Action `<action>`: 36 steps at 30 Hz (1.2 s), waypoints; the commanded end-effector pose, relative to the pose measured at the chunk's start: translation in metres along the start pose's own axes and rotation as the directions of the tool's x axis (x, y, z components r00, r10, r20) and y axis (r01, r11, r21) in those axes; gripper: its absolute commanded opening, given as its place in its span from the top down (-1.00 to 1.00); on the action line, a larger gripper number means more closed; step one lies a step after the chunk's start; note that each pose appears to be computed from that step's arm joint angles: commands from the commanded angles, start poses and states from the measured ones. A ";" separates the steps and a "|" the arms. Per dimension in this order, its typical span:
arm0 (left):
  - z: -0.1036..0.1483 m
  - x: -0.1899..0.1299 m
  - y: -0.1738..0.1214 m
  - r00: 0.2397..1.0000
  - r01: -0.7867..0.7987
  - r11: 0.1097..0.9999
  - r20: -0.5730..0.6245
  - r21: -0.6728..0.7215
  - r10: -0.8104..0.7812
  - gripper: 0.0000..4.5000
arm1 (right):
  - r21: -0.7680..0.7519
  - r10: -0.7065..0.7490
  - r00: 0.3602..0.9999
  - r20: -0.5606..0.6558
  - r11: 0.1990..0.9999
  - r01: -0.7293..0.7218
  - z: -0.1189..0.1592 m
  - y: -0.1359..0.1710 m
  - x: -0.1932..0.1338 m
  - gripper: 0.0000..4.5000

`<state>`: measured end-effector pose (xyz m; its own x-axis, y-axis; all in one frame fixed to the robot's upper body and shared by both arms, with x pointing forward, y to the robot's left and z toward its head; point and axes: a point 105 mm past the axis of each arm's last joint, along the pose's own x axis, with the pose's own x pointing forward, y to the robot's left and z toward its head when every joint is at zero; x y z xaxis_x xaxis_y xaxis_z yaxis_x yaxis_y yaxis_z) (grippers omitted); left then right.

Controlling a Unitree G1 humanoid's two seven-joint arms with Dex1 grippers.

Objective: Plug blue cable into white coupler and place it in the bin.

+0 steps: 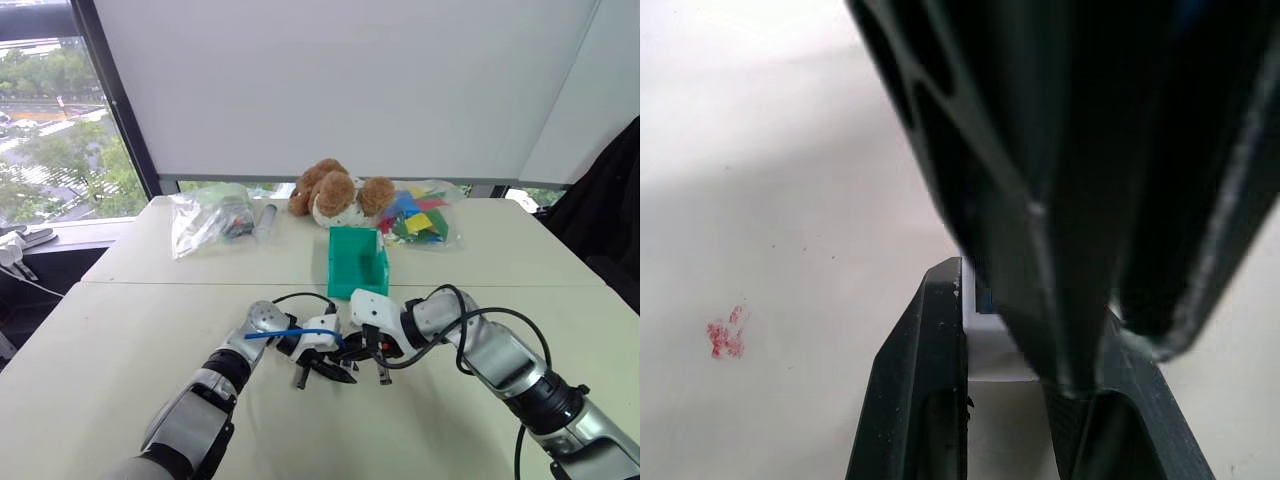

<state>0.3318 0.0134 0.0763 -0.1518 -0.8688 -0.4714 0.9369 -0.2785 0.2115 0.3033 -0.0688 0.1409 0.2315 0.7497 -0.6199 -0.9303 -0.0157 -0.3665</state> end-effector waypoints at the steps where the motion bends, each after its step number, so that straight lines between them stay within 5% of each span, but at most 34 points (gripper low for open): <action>1: -0.002 0.001 0.002 1.000 -0.019 1.000 -0.020 -0.003 0.019 0.84 | 0.084 0.040 0.999 -0.036 0.996 -0.037 -0.022 0.013 0.010 1.00; 36: 0.002 -0.004 0.005 0.999 -0.042 0.999 0.008 -0.020 0.042 0.84 | 0.341 0.062 0.997 -0.040 0.939 -0.045 -0.073 0.053 0.047 1.00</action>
<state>0.3333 0.0214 0.0683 -0.1296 -0.8670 -0.4812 0.9579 -0.2349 0.1653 0.3031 -0.0688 0.1135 0.2896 0.8073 -0.5142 -0.9419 0.1448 -0.3032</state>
